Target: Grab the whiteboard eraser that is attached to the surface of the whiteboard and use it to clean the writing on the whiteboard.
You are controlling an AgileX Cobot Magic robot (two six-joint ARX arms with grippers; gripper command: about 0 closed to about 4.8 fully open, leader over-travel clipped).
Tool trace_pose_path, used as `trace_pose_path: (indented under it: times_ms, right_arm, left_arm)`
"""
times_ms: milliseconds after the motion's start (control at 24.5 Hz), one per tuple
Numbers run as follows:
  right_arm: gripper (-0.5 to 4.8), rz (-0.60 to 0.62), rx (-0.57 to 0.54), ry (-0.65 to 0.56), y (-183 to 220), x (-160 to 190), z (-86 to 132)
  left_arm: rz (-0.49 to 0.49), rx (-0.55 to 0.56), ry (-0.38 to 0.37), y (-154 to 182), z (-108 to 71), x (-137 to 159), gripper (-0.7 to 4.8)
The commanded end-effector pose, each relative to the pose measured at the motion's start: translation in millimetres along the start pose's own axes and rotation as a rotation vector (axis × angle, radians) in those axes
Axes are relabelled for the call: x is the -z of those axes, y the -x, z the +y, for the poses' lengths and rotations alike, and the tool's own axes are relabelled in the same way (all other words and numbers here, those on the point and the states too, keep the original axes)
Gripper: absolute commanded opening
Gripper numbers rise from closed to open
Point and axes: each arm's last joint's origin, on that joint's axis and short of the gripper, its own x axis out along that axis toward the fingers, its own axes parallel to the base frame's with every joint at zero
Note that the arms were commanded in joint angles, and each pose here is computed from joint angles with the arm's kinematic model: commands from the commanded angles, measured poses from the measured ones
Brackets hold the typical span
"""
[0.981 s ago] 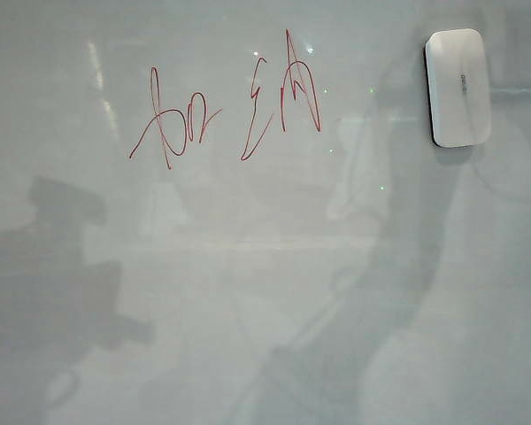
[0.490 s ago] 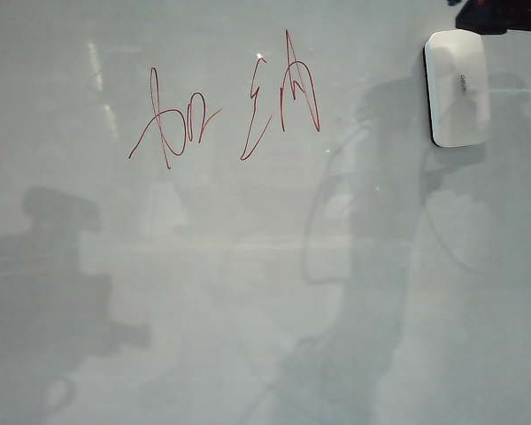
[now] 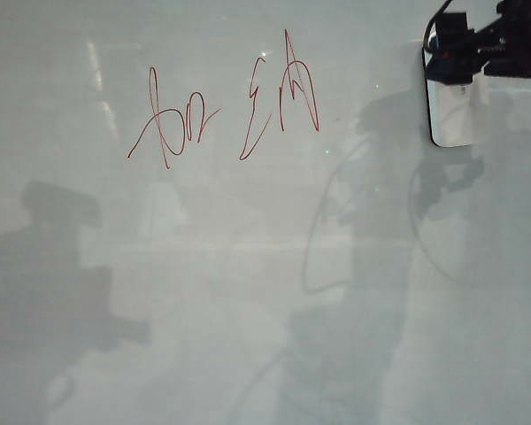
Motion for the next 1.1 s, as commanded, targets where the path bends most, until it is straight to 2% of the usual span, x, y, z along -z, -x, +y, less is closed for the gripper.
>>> trace_pose_path:
  times_ms: [41, 613, 736, 940, 981, 1104]
  right_arm:
    - [4.1, -0.058, 0.013, -0.004, -8, 1, 0]
    - [4.08, -0.041, 0.041, -0.005, -40, 5, 4]
    - [2.63, -0.046, 0.031, -0.006, -40, 3, 8]
    - [1.36, 0.0, 0.05, -0.004, -38, 4, 18]
    - [1.34, 0.018, 0.092, -0.001, -35, 3, 26]
    - [1.34, 0.023, 0.117, 0.027, -30, -1, 41]
  left_arm:
    - [-0.017, 0.006, -0.007, 1, -0.5, -2, -0.05]
    - [-0.019, 0.001, -0.008, 1, -0.4, -2, -0.05]
    - [-0.019, 0.001, -0.008, 1, -0.4, -2, -0.05]
    - [-0.019, -0.003, -0.012, 1, -0.3, -2, -0.05]
    - [-0.019, -0.004, -0.012, 1, -0.3, -2, -0.05]
    - [-0.02, -0.004, -0.046, 1, -0.3, -2, -0.05]
